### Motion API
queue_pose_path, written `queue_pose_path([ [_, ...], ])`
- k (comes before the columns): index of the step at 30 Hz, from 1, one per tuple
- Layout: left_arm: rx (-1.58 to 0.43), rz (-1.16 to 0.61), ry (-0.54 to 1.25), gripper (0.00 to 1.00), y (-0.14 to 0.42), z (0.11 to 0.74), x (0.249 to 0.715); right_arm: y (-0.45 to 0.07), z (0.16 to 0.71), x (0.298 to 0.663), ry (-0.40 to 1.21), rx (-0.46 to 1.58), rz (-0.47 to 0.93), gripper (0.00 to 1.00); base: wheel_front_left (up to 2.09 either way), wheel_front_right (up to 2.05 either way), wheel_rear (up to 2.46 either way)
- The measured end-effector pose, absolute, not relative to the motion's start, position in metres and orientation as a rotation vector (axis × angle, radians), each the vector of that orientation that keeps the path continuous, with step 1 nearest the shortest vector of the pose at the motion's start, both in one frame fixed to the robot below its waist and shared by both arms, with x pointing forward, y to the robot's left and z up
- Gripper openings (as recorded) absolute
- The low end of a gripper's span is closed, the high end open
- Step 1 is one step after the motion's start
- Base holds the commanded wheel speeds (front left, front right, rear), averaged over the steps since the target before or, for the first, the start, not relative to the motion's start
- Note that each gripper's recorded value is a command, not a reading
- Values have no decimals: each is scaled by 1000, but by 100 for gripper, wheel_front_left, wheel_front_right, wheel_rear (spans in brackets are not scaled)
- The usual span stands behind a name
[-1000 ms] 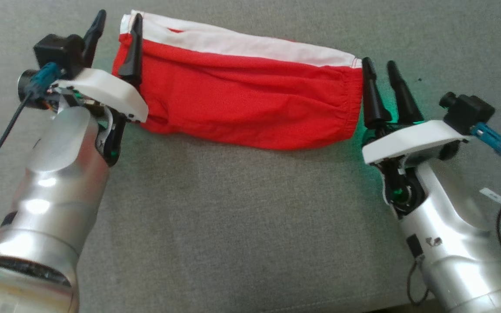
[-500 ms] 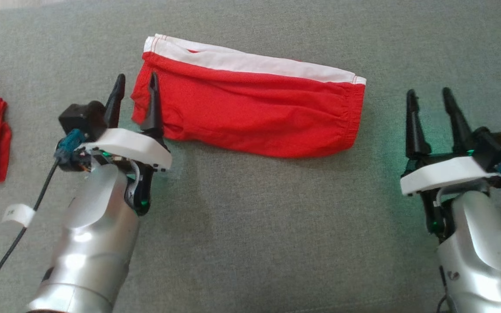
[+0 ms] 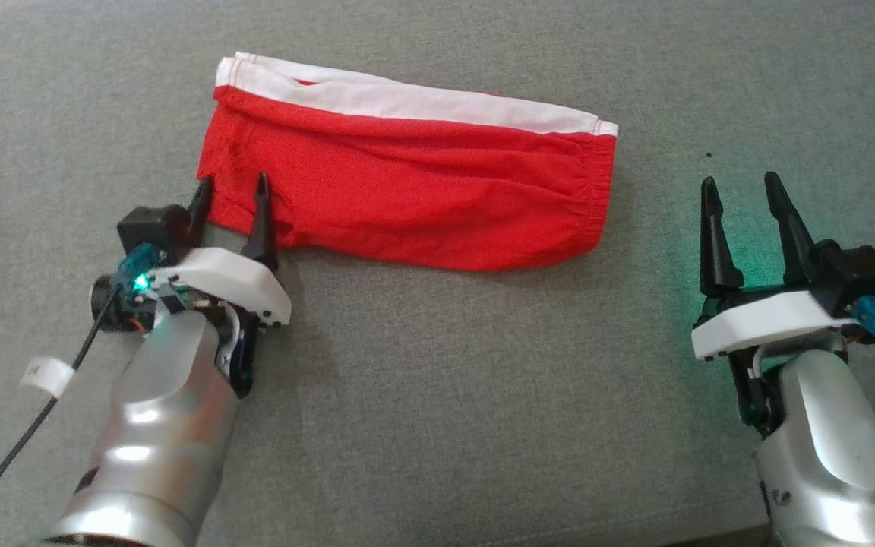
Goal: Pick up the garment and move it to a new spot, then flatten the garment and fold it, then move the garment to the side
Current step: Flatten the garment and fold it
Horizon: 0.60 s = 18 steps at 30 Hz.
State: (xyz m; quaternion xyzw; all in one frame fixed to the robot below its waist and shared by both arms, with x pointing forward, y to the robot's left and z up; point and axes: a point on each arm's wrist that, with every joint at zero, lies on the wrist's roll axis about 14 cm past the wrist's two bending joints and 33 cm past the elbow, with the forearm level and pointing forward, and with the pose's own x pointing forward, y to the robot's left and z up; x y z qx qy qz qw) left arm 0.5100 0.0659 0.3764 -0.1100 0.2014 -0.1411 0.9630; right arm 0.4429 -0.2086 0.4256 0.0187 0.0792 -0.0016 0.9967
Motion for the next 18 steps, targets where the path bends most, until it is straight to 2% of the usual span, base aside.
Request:
queue_pose_path([
  [10, -108, -197, 482, 100, 83, 362, 509, -210, 428, 441, 156, 34, -10, 100, 0, 0, 0],
  [11, -108, -194, 494, 24, 84, 361, 506, -209, 429, 441, 154, 35, -7, 100, 0, 0, 0],
  [12, -103, -195, 499, 0, 85, 361, 505, -208, 429, 441, 152, 36, -3, 100, 0, 0, 0],
  [18, -155, -221, 511, 0, 83, 367, 491, -199, 439, 441, 131, 45, 16, 100, 0, 0, 0],
])
